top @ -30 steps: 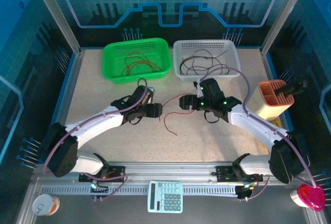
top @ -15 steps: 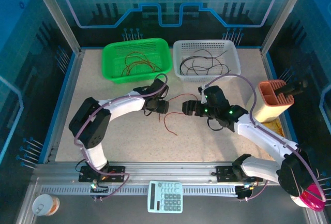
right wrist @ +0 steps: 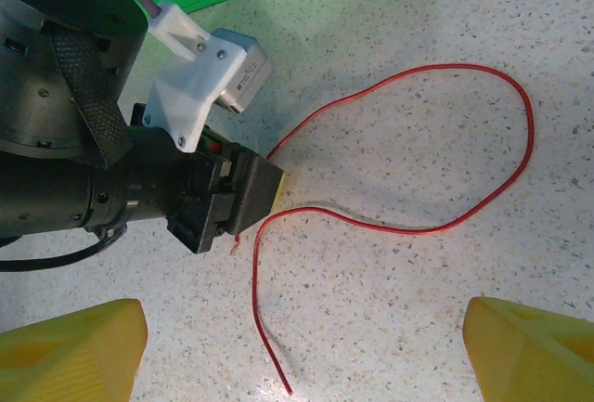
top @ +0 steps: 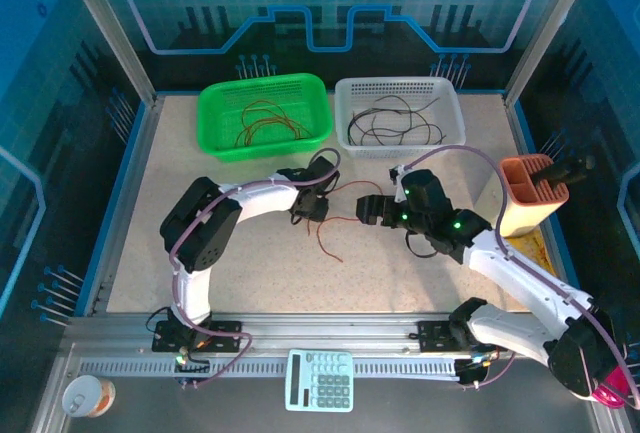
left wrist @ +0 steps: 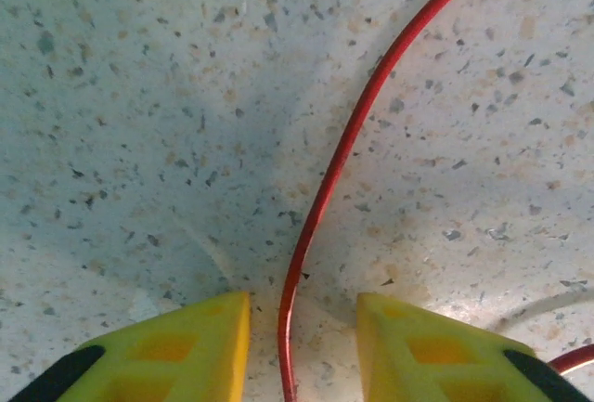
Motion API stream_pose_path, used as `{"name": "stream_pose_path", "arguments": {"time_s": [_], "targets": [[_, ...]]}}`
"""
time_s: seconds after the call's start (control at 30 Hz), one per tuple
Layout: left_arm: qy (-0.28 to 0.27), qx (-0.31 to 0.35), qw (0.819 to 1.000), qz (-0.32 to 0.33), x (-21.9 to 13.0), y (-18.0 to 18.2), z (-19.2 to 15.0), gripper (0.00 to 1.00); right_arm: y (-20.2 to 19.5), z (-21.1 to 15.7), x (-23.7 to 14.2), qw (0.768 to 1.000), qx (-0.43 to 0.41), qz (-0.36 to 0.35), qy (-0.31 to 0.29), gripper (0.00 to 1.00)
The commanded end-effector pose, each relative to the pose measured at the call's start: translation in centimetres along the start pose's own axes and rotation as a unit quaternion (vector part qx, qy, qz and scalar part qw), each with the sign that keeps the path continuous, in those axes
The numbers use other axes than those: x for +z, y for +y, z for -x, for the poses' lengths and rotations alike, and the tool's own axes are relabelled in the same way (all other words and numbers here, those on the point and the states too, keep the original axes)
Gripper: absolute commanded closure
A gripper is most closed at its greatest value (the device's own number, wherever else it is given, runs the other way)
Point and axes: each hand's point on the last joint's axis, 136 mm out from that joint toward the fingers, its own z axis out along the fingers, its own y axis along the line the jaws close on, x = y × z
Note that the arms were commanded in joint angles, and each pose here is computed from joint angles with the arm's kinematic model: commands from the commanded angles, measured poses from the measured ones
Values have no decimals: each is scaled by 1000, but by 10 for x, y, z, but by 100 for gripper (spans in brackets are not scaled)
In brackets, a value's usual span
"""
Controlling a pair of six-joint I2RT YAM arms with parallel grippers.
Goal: Untangle the cables
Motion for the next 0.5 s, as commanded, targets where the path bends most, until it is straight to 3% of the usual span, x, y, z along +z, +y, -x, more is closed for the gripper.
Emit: {"name": "stream_pose_path", "arguments": {"time_s": [0.0,0.17,0.23,0.37,0.47], "targets": [[18,12,999,26,10,5,-9,68,12,14,-12,1000,-3,10,-21,11],[21,11,999,29,13,6,-11,83,20,22,-18,999,-4,22,-29,11],[23,13,999,26,14,5,-11,100,22,25,-21,999,-3,25,-33,11],[3,19,1000,4,0,-3,-2,100,24,30,-26,999,-4,26,-42,11],[-63,12,998,-26,-52,-11,31,100,25,32,-29,999,-4,27,-47,11]]}}
